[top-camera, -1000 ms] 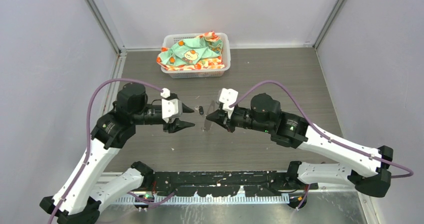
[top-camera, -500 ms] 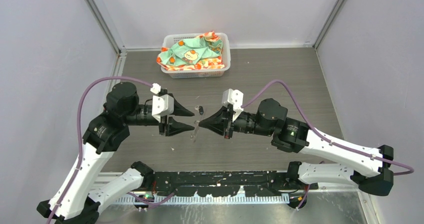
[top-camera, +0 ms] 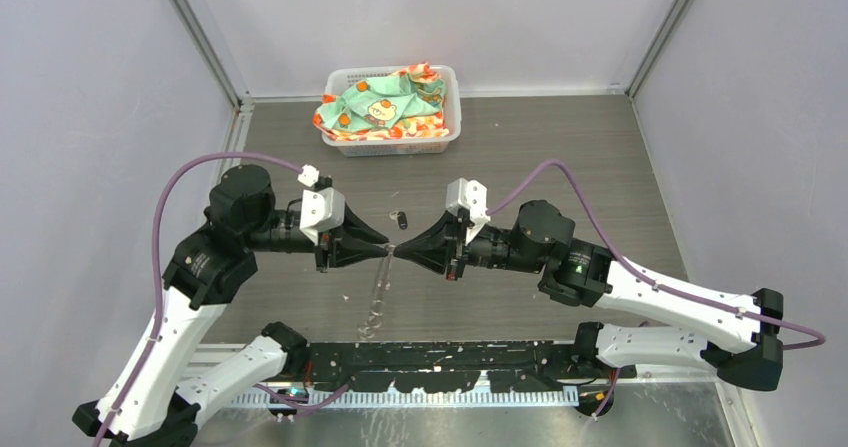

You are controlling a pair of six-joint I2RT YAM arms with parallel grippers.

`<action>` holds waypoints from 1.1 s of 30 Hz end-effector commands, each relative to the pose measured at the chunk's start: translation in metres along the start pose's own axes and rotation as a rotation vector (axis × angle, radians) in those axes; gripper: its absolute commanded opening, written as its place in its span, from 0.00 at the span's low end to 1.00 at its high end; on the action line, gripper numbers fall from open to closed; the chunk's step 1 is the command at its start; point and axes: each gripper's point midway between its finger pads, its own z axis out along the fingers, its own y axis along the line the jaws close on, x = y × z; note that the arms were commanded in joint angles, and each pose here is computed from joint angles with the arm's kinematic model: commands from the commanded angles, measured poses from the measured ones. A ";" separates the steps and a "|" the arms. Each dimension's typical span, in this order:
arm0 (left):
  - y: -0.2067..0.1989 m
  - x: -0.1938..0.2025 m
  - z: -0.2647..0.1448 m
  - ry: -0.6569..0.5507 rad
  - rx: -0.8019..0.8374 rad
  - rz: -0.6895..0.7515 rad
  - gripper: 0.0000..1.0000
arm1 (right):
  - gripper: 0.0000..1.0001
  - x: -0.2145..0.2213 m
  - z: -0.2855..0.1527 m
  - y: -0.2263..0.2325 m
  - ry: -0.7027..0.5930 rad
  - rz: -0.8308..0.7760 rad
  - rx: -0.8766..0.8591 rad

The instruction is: Put the keys on the keyring

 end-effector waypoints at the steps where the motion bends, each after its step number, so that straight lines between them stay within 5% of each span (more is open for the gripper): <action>1: -0.007 -0.019 -0.003 -0.037 0.020 0.005 0.22 | 0.01 -0.036 0.001 0.008 -0.127 -0.008 -0.030; 14: -0.006 -0.021 -0.004 -0.039 0.006 -0.012 0.01 | 0.01 -0.030 0.010 0.007 -0.111 0.017 -0.034; 22: -0.009 -0.002 -0.006 0.024 0.003 -0.048 0.00 | 0.53 -0.027 -0.010 -0.001 0.052 -0.066 0.029; 33: -0.021 0.010 -0.005 0.085 0.090 -0.121 0.00 | 0.55 -0.025 -0.021 0.004 0.452 -0.115 -0.039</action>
